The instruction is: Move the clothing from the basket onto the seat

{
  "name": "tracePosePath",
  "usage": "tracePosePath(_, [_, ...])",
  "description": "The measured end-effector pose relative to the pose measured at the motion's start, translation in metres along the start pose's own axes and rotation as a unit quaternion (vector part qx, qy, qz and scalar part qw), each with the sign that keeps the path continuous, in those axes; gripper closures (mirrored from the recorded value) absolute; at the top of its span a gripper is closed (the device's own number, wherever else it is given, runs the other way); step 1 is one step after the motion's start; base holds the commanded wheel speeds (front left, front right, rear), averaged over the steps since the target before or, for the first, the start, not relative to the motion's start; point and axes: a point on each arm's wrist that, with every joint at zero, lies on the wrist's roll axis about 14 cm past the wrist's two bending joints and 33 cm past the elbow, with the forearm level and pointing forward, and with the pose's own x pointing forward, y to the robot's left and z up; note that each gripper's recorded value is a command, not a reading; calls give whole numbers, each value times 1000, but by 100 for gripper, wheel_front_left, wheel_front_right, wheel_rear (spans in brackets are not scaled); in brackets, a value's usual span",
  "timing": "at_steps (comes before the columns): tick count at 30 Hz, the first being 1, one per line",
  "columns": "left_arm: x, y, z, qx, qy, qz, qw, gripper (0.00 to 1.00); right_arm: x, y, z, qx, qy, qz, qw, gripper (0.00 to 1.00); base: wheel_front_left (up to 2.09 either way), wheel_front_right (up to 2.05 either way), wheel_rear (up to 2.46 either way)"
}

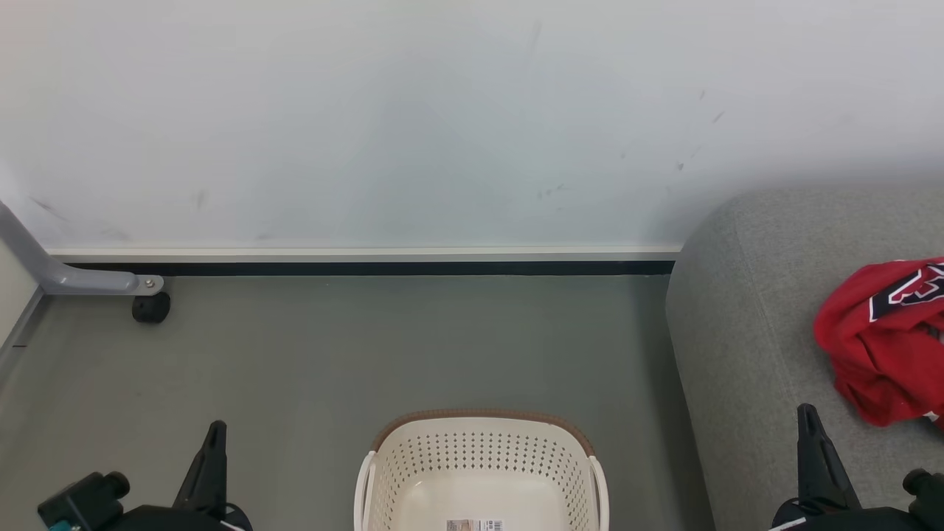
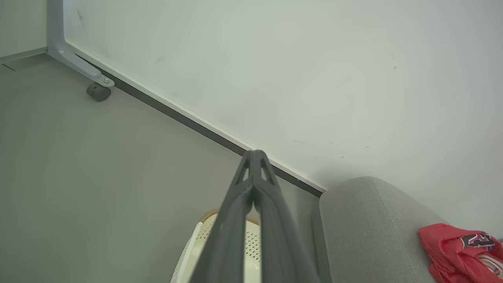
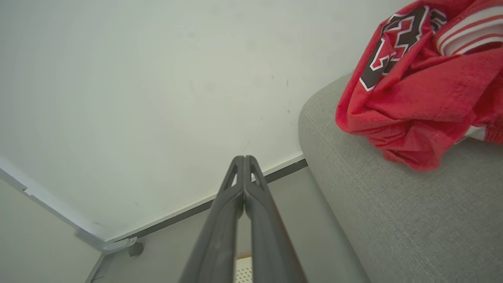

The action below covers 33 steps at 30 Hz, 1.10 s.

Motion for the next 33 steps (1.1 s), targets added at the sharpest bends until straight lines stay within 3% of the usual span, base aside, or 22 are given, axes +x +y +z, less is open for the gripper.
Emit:
tracePosePath(17, [7, -3, -3, -96, 10, 0, 995, 100, 2, -13, -2, 120, 11, -25, 992, 100, 0, 0, 0])
tracePosePath(33, [13, -6, -6, -193, 15, -2, 981, 100, 6, -22, -2, 238, 14, -39, 970, 100, 0, 0, 0])
